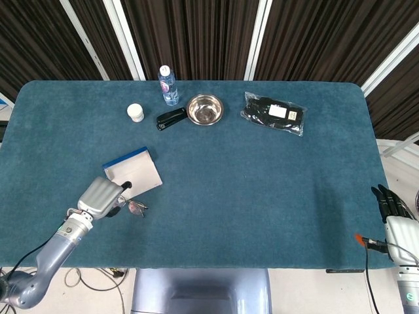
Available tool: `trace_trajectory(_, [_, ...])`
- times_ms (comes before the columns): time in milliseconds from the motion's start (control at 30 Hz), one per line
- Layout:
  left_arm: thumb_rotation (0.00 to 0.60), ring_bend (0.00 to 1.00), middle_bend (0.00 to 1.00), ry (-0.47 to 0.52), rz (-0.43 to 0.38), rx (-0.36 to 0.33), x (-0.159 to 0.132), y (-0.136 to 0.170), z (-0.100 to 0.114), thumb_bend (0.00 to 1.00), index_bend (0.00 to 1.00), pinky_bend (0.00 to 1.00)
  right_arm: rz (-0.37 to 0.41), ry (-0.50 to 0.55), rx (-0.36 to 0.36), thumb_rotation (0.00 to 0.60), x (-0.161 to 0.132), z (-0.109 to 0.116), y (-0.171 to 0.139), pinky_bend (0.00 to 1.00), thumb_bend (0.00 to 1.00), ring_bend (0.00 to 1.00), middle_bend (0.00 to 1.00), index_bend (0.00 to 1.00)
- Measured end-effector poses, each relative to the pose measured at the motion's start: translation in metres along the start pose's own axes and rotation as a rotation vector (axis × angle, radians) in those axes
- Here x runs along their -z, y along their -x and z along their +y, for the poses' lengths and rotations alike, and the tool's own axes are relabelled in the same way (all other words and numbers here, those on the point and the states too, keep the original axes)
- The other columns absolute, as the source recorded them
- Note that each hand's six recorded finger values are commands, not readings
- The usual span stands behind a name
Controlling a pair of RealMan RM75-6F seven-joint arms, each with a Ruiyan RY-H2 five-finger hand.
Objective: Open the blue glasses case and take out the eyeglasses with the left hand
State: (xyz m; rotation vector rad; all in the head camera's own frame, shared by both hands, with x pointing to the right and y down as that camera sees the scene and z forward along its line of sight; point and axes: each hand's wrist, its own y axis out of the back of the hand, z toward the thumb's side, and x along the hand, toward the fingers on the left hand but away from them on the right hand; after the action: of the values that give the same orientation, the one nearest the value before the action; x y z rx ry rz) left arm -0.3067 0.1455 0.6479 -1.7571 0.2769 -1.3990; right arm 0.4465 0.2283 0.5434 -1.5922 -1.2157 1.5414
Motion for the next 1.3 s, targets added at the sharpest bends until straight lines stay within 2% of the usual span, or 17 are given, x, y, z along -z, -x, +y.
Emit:
trace_trajectory(233, [0.600, 0.97, 1.00, -0.019, 0.019, 0.019, -0.001, -0.011, -0.007, 0.24, 0.40, 0.98, 0.000, 0.001, 0.001, 0.600, 0.000, 0.000, 0.000, 0.24, 0.14, 0.00, 0.00, 0.00])
trace_trajectory(433, [0.600, 0.97, 1.00, -0.016, 0.039, 0.030, 0.000, -0.017, -0.016, 0.28, 0.43, 0.98, -0.001, 0.002, 0.001, 0.600, 0.000, 0.001, 0.000, 0.24, 0.14, 0.00, 0.00, 0.00])
trace_trajectory(733, [0.600, 0.97, 1.00, -0.006, 0.056, 0.040, -0.002, -0.022, -0.029, 0.28, 0.45, 0.98, -0.002, 0.004, 0.000, 0.600, 0.000, 0.000, -0.001, 0.24, 0.14, 0.00, 0.00, 0.00])
trace_trajectory(1300, [0.600, 0.97, 1.00, 0.004, 0.057, 0.039, -0.009, -0.030, -0.036, 0.31, 0.49, 0.98, -0.004, 0.008, 0.000, 0.600, 0.000, 0.001, 0.000, 0.24, 0.14, 0.00, 0.00, 0.00])
